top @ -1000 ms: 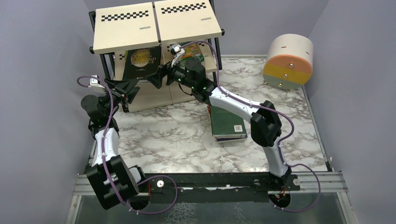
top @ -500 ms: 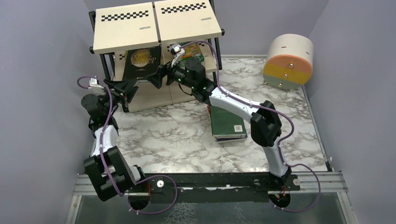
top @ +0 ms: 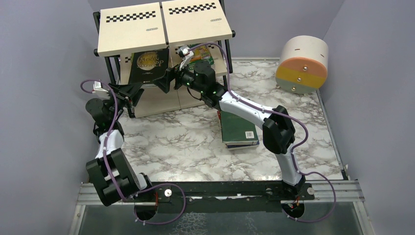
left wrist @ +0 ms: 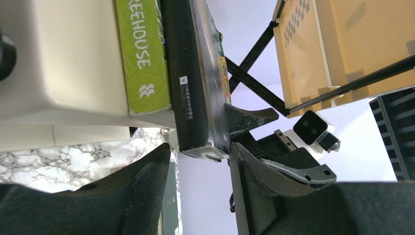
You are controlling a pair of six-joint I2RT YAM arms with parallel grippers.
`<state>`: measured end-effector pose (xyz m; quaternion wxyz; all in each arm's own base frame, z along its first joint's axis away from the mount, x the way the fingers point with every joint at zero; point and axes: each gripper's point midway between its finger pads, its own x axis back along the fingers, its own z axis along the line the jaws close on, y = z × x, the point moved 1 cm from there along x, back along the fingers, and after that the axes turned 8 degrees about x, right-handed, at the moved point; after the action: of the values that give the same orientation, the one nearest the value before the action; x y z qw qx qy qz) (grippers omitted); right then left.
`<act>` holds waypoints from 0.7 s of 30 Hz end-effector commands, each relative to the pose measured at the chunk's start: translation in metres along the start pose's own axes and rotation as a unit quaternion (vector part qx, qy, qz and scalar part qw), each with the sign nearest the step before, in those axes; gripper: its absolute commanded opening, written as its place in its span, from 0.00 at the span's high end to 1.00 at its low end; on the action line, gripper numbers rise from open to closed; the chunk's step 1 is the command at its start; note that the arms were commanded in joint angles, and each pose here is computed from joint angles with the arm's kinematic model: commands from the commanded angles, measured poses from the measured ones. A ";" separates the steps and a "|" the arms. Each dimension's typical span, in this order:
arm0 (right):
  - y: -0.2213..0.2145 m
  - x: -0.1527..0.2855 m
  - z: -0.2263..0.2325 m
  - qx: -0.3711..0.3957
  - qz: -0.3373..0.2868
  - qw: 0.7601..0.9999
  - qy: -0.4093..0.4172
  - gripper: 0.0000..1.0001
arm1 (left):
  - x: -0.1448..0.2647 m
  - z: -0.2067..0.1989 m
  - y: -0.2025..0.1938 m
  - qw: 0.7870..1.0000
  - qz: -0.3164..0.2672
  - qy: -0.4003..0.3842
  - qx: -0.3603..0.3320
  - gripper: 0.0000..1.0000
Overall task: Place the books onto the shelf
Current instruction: Place the book on the shelf.
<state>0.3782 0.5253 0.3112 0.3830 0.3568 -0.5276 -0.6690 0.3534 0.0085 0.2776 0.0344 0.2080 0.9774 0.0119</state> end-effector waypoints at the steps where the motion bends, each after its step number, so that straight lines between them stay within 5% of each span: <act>1: 0.000 -0.004 0.010 0.002 -0.001 1.000 0.019 0.08 | -0.002 -0.014 0.010 0.999 -0.016 -0.024 -0.022 0.60; 21: 0.000 -0.003 0.011 0.001 0.001 1.000 0.020 0.08 | -0.008 -0.021 0.018 0.999 -0.021 -0.040 -0.016 0.70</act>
<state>0.3781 0.5253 0.3112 0.3831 0.3569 -0.5276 -0.6690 0.3617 0.0141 0.2804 0.0444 0.2012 0.9785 -0.0027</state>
